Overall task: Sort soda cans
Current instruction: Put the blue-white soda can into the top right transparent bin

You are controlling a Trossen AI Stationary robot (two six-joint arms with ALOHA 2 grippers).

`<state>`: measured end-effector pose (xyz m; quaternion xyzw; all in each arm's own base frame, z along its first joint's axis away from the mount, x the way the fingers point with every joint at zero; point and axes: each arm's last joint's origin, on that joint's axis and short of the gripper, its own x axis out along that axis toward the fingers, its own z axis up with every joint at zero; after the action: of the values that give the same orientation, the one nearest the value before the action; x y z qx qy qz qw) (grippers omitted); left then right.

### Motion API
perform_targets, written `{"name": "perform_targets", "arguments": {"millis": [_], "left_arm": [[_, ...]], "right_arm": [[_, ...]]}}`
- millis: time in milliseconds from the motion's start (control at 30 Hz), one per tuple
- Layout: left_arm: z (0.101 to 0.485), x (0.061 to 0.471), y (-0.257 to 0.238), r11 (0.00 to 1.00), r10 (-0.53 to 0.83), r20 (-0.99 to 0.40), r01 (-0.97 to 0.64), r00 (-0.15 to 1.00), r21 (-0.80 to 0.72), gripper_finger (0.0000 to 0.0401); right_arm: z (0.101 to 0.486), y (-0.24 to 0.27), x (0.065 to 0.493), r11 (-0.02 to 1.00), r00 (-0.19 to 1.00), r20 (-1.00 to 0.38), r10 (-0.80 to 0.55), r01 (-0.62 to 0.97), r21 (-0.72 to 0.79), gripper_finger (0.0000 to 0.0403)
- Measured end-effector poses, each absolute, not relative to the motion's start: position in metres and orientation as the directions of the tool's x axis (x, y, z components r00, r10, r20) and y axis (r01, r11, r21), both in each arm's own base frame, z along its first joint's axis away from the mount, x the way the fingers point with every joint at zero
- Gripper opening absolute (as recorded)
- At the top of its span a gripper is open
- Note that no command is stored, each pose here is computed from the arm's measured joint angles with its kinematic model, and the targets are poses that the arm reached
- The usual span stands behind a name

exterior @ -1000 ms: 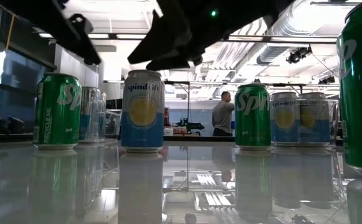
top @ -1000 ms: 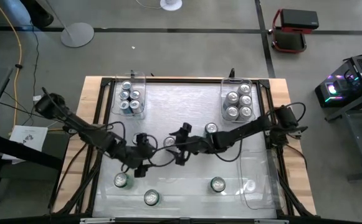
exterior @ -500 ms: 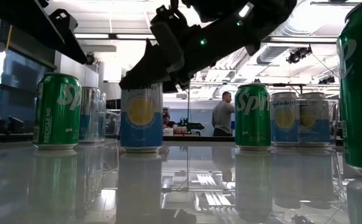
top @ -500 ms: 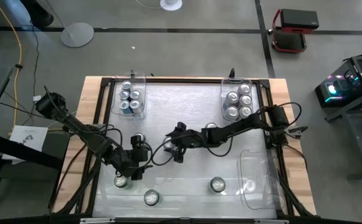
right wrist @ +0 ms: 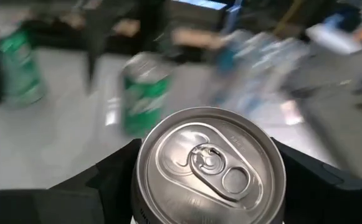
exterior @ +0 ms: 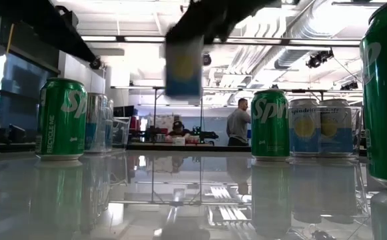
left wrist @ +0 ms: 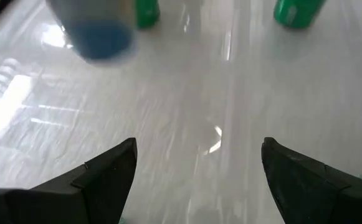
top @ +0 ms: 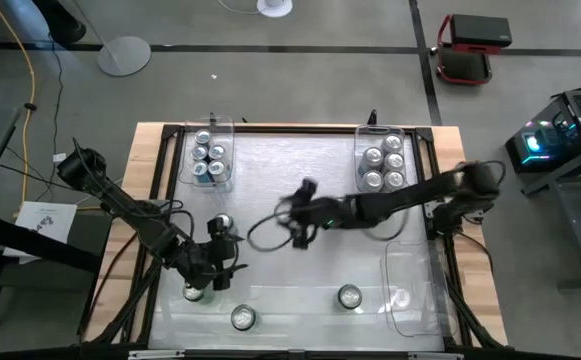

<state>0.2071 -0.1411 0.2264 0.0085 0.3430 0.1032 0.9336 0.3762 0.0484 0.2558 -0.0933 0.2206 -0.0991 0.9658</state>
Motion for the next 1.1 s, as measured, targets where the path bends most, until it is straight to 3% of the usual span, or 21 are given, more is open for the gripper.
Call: {"name": "perform_targets", "arguments": {"millis": [233,367,600,700,1100], "left_arm": [[0.230,0.212,-0.143,0.964,0.214,-0.582,-0.264,0.785,-0.002,0.0319],[0.226,0.223,-0.129,0.914,0.310,-0.563,-0.403,0.766,-0.045,0.0319],[0.227,0.247,-0.088,0.888,0.400,-0.565,-0.458,0.722,0.044,0.0319],[0.230,0.257,-0.069,0.895,0.403,-0.561,-0.440,0.723,0.075,0.0319],[0.253,0.284,-0.008,0.857,0.515,-0.368,-0.457,0.774,0.238,0.0319]], "right_arm": [[0.347,-0.001,0.295,0.862,0.825,-0.322,-0.464,0.337,-0.379,0.0279],[0.369,-0.062,0.243,0.789,0.715,-0.343,-0.609,0.505,-0.349,0.0280],[0.334,-0.146,0.190,0.783,0.656,-0.448,-0.607,0.590,-0.199,0.0279],[0.324,-0.168,0.176,0.760,0.656,-0.414,-0.631,0.630,-0.159,0.0279],[0.270,-0.186,0.150,0.762,0.624,-0.519,-0.584,0.642,-0.085,0.0279]]}}
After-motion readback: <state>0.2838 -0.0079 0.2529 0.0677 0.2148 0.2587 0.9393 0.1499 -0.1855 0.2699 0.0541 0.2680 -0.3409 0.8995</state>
